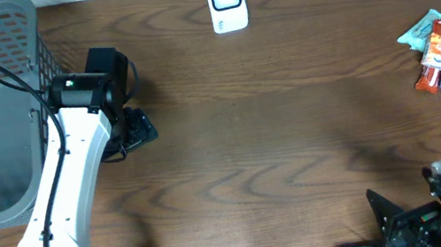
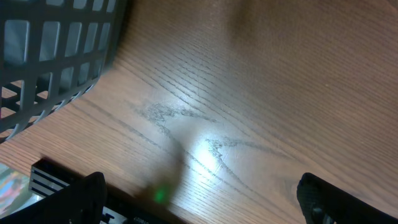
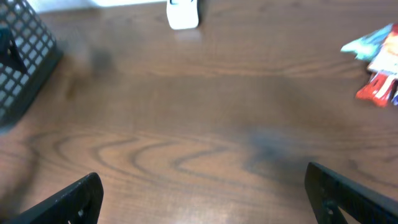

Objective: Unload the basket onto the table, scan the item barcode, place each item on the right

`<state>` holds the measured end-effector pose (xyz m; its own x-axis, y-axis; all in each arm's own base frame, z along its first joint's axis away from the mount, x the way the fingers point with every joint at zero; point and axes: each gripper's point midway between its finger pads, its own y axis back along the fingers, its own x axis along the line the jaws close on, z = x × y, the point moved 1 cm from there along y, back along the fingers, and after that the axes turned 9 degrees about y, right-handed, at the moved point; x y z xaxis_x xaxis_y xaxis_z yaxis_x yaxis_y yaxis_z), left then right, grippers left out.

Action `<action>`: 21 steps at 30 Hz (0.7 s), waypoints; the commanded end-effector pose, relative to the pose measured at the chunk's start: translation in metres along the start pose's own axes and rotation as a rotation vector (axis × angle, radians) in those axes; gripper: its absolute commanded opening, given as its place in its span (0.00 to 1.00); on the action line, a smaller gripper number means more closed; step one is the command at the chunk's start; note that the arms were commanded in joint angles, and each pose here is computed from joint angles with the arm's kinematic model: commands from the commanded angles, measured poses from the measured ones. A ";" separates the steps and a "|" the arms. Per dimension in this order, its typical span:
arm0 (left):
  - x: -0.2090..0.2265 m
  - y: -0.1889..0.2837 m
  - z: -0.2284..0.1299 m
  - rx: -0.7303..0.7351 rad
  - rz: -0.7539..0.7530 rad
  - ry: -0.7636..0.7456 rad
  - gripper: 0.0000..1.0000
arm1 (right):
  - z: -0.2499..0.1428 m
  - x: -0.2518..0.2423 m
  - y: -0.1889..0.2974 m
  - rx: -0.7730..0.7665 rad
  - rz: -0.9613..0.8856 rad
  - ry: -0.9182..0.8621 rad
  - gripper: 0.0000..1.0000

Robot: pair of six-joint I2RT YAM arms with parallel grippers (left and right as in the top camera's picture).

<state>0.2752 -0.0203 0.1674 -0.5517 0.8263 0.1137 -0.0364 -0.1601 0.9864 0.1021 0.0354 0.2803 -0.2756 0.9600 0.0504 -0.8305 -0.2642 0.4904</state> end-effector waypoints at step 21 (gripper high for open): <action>0.003 0.000 0.000 0.001 0.005 0.017 0.98 | 0.004 -0.022 -0.089 -0.373 -0.108 0.094 0.99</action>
<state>0.2752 -0.0203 0.1674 -0.5516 0.8263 0.1140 -0.0360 -0.1601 0.9864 0.1778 0.0407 0.2472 -0.2254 0.9737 -0.0320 -0.9640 -0.2182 0.1522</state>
